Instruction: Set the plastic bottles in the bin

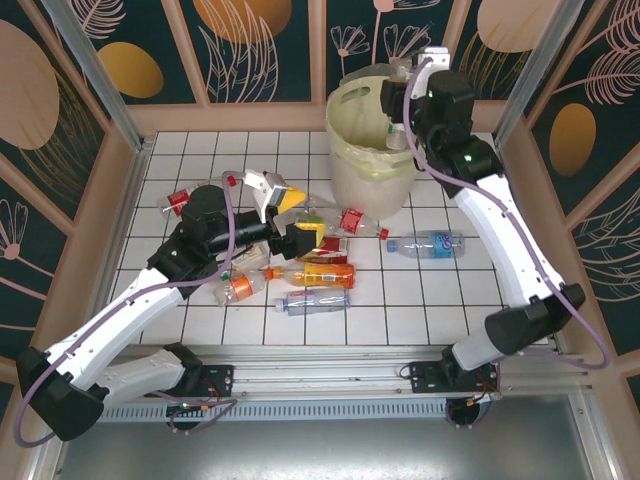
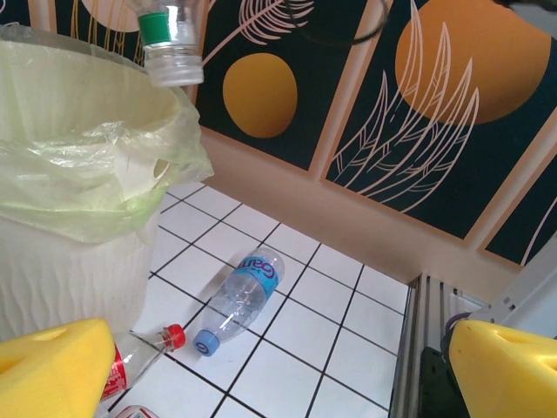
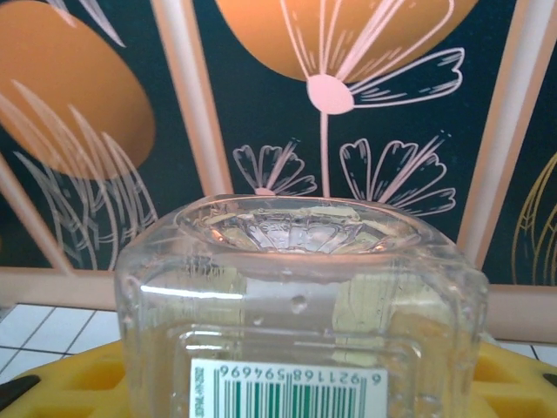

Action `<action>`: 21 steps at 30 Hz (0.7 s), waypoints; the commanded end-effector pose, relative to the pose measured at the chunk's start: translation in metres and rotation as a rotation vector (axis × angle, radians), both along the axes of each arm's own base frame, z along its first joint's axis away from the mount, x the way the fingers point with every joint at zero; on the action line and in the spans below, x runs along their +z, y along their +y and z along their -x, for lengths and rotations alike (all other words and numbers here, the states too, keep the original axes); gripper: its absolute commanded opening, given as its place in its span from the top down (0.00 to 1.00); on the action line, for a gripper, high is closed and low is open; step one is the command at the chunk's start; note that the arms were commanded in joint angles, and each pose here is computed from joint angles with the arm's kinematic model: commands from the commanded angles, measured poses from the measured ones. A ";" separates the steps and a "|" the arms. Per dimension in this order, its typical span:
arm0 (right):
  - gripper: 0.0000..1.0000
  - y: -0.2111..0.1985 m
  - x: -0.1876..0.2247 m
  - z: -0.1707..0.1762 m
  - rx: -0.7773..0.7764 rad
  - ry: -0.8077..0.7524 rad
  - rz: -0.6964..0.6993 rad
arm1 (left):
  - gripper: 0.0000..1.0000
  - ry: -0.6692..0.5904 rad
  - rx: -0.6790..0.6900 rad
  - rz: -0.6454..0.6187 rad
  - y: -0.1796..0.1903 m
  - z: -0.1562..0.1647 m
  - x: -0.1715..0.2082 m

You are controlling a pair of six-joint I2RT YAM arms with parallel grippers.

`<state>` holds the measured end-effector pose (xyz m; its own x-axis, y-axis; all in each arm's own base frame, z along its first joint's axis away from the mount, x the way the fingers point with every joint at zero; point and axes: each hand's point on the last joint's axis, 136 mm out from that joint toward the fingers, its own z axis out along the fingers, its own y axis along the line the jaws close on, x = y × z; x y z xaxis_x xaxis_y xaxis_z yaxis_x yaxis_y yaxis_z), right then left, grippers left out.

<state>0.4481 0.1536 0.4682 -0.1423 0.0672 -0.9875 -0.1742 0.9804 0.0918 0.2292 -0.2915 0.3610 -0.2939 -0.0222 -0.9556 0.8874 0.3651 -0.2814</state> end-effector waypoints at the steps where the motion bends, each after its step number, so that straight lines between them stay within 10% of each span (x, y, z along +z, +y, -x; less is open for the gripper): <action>1: 0.45 -0.018 0.013 -0.020 -0.071 -0.038 0.006 | 0.01 -0.035 -0.001 -0.005 -0.001 0.000 0.002; 21: 0.41 -0.027 -0.131 -0.085 0.006 0.369 0.090 | 0.01 -0.006 -0.012 -0.062 -0.006 -0.006 -0.016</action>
<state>0.5334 0.1241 0.3336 -0.4745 -0.0024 -0.8802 -0.1211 0.9907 0.0626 0.2361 -0.2970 0.3400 -0.3132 0.0352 -0.9490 0.8836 0.3770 -0.2776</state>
